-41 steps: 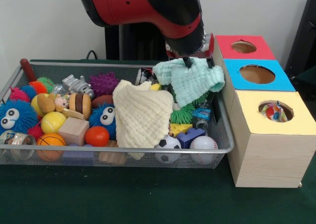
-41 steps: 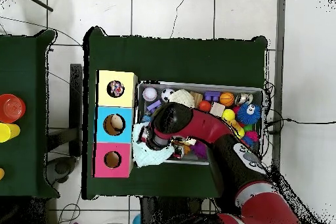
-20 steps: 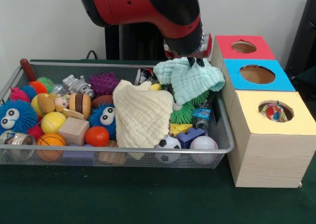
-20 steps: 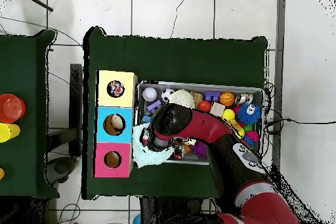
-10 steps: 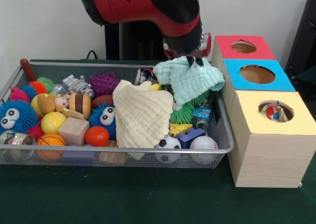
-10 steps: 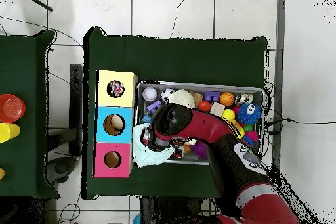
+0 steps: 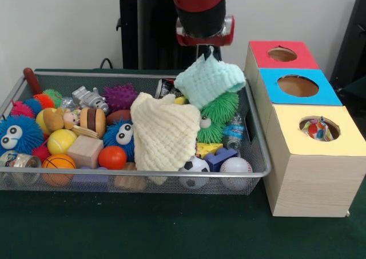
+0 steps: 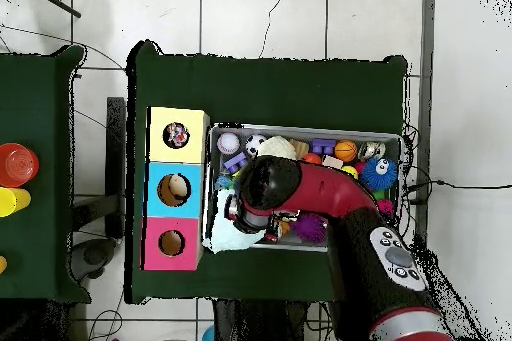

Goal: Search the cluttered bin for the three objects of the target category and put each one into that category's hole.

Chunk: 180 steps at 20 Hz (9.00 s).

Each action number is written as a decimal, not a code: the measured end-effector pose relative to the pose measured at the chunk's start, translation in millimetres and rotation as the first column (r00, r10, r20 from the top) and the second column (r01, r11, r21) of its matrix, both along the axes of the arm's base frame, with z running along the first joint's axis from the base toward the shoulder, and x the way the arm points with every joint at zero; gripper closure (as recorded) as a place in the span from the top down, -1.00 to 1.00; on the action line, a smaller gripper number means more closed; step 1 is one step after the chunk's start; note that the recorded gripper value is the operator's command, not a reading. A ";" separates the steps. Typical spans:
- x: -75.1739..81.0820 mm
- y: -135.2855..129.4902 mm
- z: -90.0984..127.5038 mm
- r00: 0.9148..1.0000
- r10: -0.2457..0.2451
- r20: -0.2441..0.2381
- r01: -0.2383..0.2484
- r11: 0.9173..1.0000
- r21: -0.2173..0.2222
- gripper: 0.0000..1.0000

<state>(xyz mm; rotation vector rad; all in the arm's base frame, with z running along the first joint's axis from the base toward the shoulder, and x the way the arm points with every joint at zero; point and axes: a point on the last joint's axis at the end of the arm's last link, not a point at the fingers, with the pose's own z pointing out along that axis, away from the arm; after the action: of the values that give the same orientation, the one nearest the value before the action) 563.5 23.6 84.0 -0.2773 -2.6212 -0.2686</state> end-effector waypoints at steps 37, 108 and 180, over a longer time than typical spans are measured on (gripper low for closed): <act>-19.4 -39.5 34.5 0.995 0.097 -0.037 -0.101 0.986 -0.136 -1.00; 87.3 -123.0 34.2 0.709 -0.024 0.705 0.173 0.975 -0.141 -1.00; 13.2 -66.1 -4.3 0.812 0.275 0.515 -0.107 0.937 -0.332 1.00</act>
<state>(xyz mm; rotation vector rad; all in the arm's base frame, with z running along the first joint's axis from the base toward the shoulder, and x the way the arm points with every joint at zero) 576.8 -42.6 79.7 -0.0164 -3.2455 0.1370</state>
